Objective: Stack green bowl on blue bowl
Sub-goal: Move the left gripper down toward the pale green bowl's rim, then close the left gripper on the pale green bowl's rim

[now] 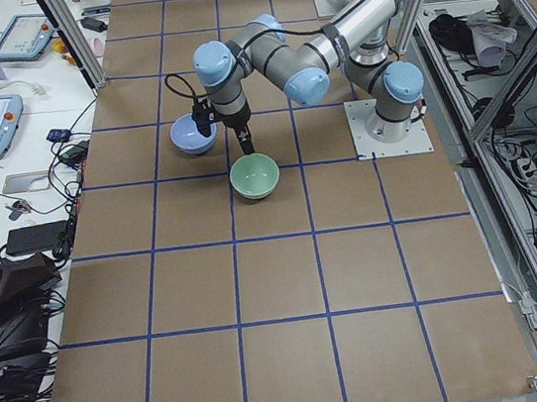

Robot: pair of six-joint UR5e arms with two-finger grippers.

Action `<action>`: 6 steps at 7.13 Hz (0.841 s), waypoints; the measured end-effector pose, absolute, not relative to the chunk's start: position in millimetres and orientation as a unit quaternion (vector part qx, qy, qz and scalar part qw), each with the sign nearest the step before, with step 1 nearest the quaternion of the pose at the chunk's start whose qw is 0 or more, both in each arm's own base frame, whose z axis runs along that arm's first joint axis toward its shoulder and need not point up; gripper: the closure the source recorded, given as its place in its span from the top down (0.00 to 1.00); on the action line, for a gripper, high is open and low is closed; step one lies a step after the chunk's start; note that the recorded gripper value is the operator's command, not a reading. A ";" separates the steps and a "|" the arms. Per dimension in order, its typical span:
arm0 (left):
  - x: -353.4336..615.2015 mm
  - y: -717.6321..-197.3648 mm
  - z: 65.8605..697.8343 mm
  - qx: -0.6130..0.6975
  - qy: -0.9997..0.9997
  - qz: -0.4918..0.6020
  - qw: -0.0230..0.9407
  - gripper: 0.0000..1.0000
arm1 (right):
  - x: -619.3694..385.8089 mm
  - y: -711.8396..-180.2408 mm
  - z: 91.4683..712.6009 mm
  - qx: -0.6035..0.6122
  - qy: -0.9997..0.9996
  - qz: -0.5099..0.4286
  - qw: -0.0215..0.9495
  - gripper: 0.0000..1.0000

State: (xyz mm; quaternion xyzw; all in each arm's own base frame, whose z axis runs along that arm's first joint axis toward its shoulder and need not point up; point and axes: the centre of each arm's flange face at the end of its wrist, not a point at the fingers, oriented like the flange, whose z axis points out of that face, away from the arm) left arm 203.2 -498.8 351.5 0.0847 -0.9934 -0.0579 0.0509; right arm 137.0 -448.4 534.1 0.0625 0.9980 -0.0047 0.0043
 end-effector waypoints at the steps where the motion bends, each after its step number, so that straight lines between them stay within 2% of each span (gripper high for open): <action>1: 218.8 -496.8 331.0 0.079 -0.994 -0.054 0.050 1.00 | 137.0 -448.4 534.1 0.062 0.998 -0.005 0.004 1.00; 6: 249.1 -505.9 264.7 0.029 -0.998 -0.052 0.034 1.00 | 137.0 -448.5 534.1 0.062 0.998 -0.005 0.004 1.00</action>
